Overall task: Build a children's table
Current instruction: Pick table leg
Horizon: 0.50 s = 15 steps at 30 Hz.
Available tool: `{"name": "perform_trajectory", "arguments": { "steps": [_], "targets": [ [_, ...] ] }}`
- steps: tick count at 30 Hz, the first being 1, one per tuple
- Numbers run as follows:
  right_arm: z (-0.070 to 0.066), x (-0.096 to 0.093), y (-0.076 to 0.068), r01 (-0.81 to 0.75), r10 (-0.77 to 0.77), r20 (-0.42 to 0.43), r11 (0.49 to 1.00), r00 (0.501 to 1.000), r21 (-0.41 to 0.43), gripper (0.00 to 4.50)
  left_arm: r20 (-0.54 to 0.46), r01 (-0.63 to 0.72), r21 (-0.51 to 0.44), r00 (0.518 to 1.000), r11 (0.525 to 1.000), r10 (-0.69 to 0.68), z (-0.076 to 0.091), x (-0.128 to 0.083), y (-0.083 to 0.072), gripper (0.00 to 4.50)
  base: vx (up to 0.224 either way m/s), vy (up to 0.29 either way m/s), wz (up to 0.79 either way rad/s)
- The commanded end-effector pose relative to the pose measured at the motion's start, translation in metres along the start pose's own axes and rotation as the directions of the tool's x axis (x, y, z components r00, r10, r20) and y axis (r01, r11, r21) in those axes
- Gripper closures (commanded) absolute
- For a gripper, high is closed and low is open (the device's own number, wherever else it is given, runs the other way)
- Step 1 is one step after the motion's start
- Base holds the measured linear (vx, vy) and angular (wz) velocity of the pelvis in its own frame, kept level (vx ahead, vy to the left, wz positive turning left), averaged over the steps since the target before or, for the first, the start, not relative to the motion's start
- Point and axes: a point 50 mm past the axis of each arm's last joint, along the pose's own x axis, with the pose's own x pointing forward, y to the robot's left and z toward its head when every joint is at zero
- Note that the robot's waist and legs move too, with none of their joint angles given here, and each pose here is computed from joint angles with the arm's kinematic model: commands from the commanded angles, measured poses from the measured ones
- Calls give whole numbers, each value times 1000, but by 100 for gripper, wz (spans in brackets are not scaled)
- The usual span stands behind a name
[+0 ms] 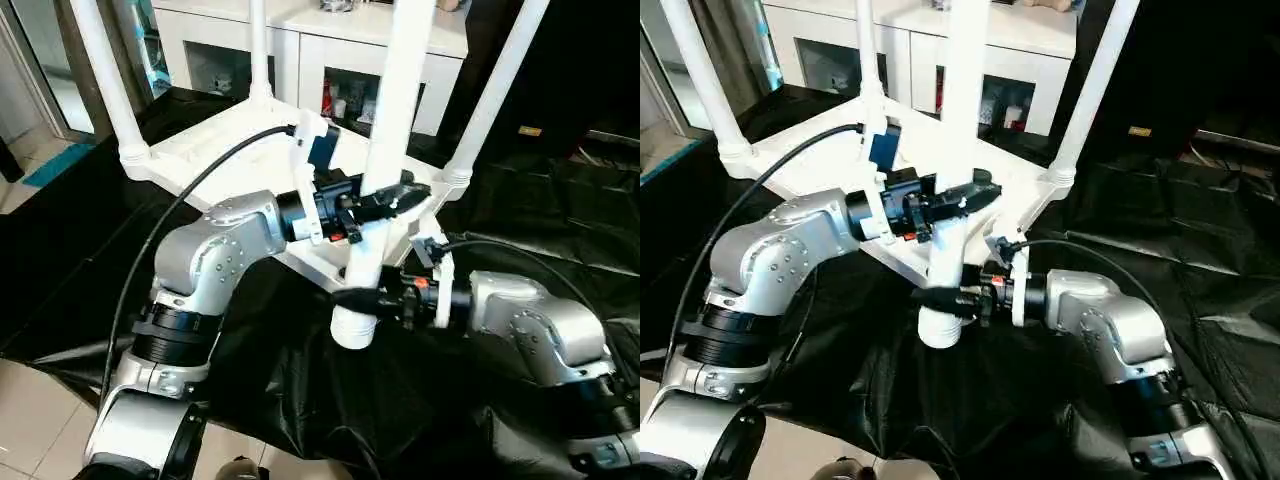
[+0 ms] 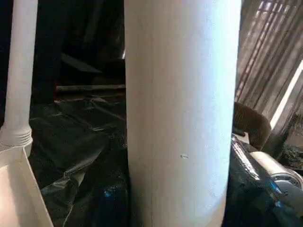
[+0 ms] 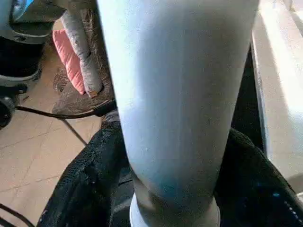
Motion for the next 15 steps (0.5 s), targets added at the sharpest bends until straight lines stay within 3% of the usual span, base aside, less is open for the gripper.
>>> {"name": "perform_trajectory", "arguments": {
  "steps": [1, 15],
  "targets": [
    [1, -3, 2, -10, 10, 1, 1000, 1000, -1, 174, -1, 11, 15, 1000, 1000, -11, 3, 1, -3, 270, 0, 0, 0],
    [2, -2, -4, 41, -41, 6, 999, 999, 1, 174, 3, 29, 8, 1000, 1000, -29, 3, 2, -5, 270, 0, 0, 0]
  ]
}}
